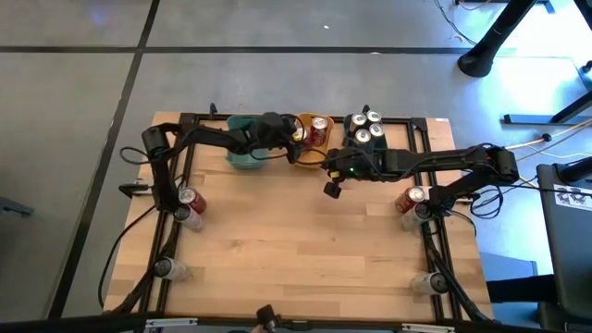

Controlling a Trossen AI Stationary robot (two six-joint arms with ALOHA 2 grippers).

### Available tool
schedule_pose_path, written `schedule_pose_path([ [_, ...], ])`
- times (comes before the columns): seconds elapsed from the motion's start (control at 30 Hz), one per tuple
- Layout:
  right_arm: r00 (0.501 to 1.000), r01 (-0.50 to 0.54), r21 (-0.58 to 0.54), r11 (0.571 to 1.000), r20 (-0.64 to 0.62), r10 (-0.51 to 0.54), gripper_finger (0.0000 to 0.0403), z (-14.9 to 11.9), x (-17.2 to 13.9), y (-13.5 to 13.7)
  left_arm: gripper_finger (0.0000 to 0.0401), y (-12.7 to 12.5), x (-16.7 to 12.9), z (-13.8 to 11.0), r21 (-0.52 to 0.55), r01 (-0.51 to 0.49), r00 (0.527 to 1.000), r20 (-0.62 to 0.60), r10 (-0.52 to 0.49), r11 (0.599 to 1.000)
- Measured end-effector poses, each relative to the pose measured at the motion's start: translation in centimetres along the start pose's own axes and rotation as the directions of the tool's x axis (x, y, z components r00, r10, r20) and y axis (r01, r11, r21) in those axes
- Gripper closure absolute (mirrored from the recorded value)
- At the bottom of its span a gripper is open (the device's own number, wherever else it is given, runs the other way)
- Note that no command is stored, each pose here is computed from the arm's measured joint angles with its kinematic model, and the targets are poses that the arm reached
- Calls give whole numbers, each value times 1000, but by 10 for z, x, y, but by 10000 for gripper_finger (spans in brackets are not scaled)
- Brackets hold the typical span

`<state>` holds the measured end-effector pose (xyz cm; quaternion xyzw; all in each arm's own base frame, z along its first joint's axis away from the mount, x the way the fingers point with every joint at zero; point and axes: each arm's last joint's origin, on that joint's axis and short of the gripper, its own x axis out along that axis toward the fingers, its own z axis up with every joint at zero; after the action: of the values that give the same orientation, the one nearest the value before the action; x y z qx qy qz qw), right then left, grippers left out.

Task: Sort soda cans
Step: Put the top left red soda can into the yellow bin

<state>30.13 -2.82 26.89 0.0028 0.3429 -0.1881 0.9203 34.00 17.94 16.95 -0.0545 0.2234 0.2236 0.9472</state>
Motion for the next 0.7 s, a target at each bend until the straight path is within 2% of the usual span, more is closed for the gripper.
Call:
schedule_pose_path([
  [0.2, 999, -43, 2, 999, 11, 43, 370, 1, 7, 6, 103, 3, 11, -10, -6, -12, 1000, 7, 12, 1000],
  [0.4, 999, -48, -14, 999, -15, 48, 370, -4, 22, 14, 94, 6, 17, -14, -11, -106, 994, 9, 106, 994],
  [0.7, 998, -44, -13, 999, -35, 44, 370, -7, 29, 16, 71, 5, 17, -14, 23, -112, 994, 6, 112, 993],
])
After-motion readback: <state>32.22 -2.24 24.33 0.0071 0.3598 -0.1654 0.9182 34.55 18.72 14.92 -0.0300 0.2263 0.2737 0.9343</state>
